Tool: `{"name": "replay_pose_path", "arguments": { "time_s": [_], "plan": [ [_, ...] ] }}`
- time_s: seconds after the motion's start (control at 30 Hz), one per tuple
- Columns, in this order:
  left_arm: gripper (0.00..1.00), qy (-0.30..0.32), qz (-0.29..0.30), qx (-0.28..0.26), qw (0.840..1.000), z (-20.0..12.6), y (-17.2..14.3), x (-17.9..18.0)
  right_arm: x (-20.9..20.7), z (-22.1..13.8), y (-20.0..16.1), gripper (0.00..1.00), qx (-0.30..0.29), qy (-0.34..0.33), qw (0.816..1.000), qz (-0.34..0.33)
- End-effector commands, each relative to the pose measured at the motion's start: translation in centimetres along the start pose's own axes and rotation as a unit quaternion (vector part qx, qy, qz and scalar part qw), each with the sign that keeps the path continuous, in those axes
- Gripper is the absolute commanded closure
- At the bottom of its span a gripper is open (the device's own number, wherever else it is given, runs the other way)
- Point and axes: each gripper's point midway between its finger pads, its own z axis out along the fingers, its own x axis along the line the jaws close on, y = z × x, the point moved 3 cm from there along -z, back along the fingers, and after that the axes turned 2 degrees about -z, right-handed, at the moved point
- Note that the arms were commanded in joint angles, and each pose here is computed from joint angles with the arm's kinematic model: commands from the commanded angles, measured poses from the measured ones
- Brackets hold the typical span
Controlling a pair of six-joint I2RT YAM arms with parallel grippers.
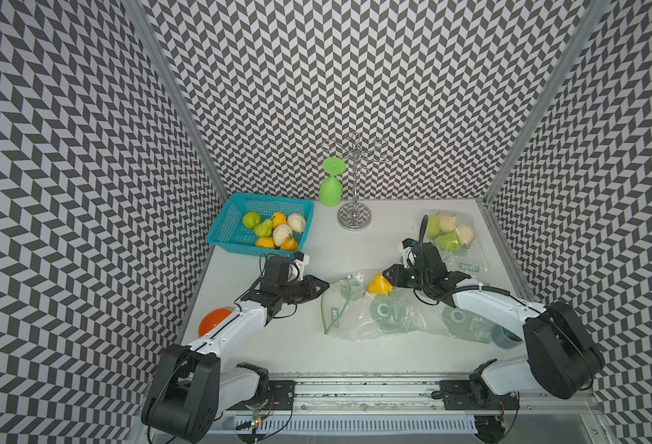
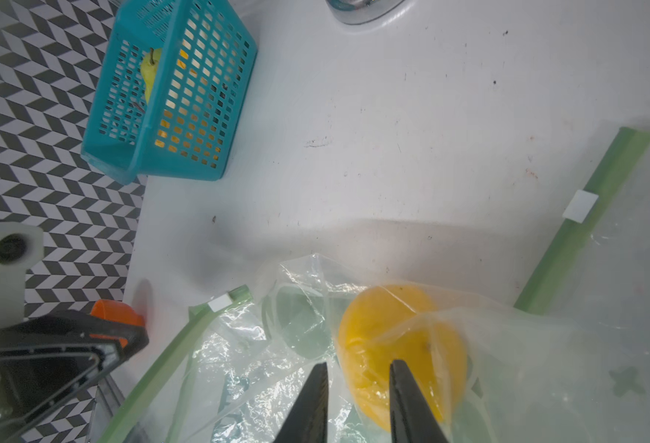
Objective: Open the zip-top bag and take out the pear
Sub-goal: Pick up the pear from the zipper food storage bag.
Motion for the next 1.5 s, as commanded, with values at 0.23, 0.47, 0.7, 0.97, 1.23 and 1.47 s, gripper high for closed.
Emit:
{"name": "replay_pose_path", "arguments": {
  "time_s": [0.23, 0.47, 0.7, 0.97, 1.23, 1.47],
  "plan": [
    [0.79, -0.045, 0.021, 0.075, 0.996, 4.0, -5.1, -1.3, -0.6, 1.4, 0.1, 0.77, -0.008, -0.001, 1.000, -0.004],
    [0.80, -0.041, 0.021, 0.109, 0.993, 6.3, -7.8, -0.3, -2.0, 2.3, -1.2, 0.80, 0.009, -0.023, 1.000, 0.003],
    [0.80, -0.023, 0.017, 0.102, 0.994, 8.3, -8.8, 0.8, -3.2, 3.0, -3.6, 0.83, 0.033, -0.023, 0.999, 0.011],
    [0.53, -0.016, 0.018, 0.044, 0.999, 7.8, -8.1, 0.9, -4.0, 4.2, -6.5, 0.87, 0.072, -0.031, 0.997, 0.000],
    [0.29, 0.007, 0.020, -0.011, 1.000, 7.0, -6.7, 1.2, -4.2, 4.8, -8.2, 0.86, 0.096, -0.044, 0.994, -0.004],
    [0.15, 0.026, 0.020, -0.031, 0.999, 7.4, -6.0, 1.7, -3.6, 3.7, -8.7, 0.77, 0.096, -0.043, 0.994, -0.002]
  ]
}}
